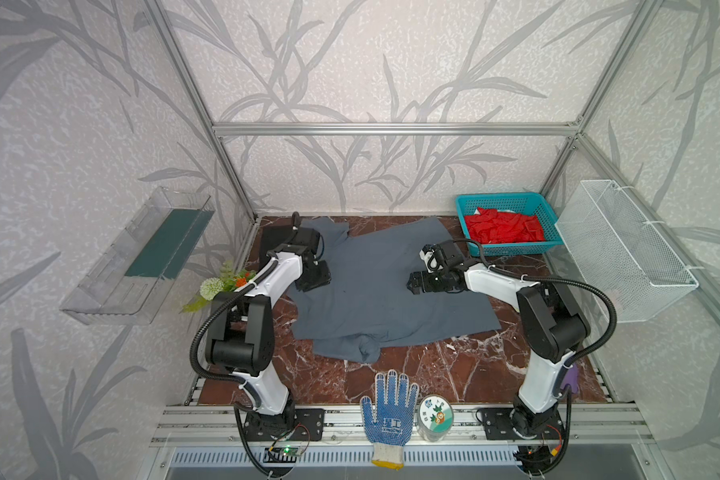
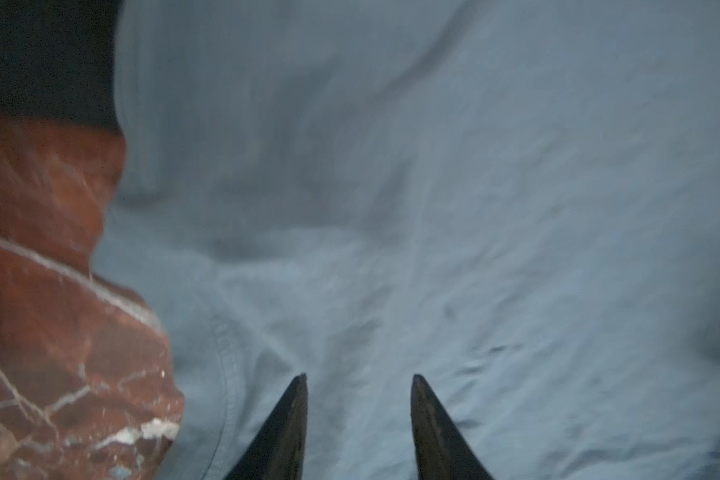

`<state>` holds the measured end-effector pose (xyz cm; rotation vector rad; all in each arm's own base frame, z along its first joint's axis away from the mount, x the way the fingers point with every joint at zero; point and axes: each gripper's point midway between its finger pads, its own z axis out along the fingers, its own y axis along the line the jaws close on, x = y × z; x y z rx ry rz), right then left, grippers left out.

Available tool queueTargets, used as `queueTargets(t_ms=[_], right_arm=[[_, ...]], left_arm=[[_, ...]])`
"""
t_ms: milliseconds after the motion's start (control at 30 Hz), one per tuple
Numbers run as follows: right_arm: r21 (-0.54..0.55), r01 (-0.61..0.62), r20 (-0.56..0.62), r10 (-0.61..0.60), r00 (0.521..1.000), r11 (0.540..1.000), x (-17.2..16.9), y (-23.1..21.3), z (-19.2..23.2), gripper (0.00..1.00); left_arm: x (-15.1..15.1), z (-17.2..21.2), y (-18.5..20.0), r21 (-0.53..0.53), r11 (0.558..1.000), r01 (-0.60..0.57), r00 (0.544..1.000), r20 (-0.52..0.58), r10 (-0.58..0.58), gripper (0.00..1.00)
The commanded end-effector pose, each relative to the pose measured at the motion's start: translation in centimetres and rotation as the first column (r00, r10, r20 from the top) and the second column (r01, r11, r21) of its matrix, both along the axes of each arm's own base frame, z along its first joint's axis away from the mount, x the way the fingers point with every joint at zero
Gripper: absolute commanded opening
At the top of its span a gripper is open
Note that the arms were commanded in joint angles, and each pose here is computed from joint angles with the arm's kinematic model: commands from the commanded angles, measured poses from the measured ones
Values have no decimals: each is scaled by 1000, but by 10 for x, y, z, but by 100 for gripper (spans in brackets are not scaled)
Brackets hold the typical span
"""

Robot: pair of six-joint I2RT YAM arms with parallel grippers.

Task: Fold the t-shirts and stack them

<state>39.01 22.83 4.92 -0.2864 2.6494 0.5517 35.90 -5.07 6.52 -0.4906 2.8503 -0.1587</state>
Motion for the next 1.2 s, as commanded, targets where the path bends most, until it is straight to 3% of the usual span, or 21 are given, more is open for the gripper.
queueTargets(t_ms=[0, 167, 433, 700, 800, 900, 1000, 1067, 1167], right_arm=[[-14, -9, -63, 8, 998, 1000, -20, -5, -8, 97], [-14, -15, -120, 13, 993, 1000, -29, -1, -25, 96], [30, -16, -158, 21, 987, 999, -30, 15, -38, 96], [77, -18, -103, 26, 994, 997, 12, 40, -28, 95], [75, -24, -43, 28, 999, 997, 24, 42, -6, 95], [65, -22, 6, 21, 1000, 998, 19, 35, 17, 95], [23, 3, 40, -4, 999, 1000, 2, 15, 30, 95], [-1, 20, 47, -20, 999, 1000, -11, 3, 36, 95], [-18, 34, 52, -33, 998, 999, -33, -12, 41, 95]], left_arm=[[-21, -15, 0, 7, 999, -41, 998, -43, 41, 42], [-10, -41, 1, 24, 998, -52, 997, -62, 54, 42], [42, -53, 0, 56, 998, -40, 999, -30, 42, 41], [120, -29, -12, 58, 998, 32, 998, 55, -35, 41], [136, -1, -24, 21, 997, 76, 986, 145, -79, 41], [119, 37, -25, 67, 993, 101, 971, 210, -113, 41], [66, 55, -14, 169, 982, 80, 976, 186, -112, 41], [23, 49, -7, 203, 978, 43, 988, 139, -73, 41], [-40, 22, -5, 143, 989, -34, 997, 75, 23, 41]])
